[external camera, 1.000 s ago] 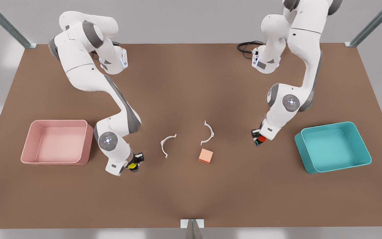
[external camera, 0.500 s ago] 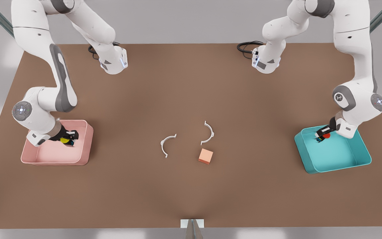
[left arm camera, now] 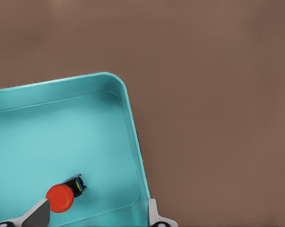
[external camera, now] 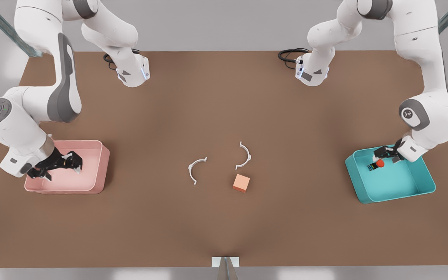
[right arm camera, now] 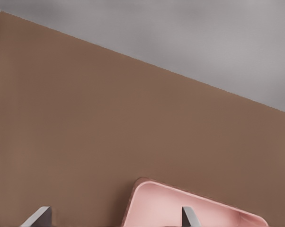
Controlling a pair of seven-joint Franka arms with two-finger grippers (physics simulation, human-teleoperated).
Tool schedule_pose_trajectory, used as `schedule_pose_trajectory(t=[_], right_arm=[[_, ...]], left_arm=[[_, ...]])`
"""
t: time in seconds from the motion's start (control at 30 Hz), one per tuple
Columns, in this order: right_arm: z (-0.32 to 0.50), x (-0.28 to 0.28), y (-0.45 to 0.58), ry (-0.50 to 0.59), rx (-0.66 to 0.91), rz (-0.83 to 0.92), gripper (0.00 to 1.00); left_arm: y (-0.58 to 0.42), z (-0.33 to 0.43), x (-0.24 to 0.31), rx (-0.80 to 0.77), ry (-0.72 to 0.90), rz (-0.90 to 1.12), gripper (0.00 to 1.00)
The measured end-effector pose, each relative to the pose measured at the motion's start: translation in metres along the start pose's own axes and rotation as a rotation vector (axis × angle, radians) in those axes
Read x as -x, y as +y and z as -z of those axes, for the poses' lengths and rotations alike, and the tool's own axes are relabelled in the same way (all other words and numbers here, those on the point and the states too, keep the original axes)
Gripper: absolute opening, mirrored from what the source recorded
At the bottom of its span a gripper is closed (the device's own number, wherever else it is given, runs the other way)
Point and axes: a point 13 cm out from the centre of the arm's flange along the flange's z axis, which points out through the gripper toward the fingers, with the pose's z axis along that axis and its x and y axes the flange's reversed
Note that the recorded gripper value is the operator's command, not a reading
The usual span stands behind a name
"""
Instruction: Place the red button in the blue storage box with the left arm, and place the yellow button in the pink storage box with the right arm
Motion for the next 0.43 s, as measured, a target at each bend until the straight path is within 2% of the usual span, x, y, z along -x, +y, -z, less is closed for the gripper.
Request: schedule_pose_trajectory(t=[0.07,0.13,0.23,0.33,0.43], right_arm=[[0.019,0.021,0.013,0.022,0.026,-0.011,1.0],[0.007,0.022,0.023,0.09,0.051,-0.018,1.0],[0.009,-0.001,0.029,0.167,0.031,-0.052,1.0],[0.051,-0.009,0.065,0.173,-0.02,-0.042,1.0],[0.048,-0.025,0.05,0.202,0.033,-0.128,1.0]], left_arm=[[-0.062,0.076,0.058,0.013,-0.08,-0.102,1.0],[-0.109,0.146,0.089,0.031,-0.126,-0.167,1.0],[-0.142,0.199,0.078,0.059,-0.104,-0.197,1.0],[-0.143,0.207,0.06,0.064,-0.047,-0.164,1.0],[-0.137,0.204,0.047,0.068,0.003,-0.123,1.0]])
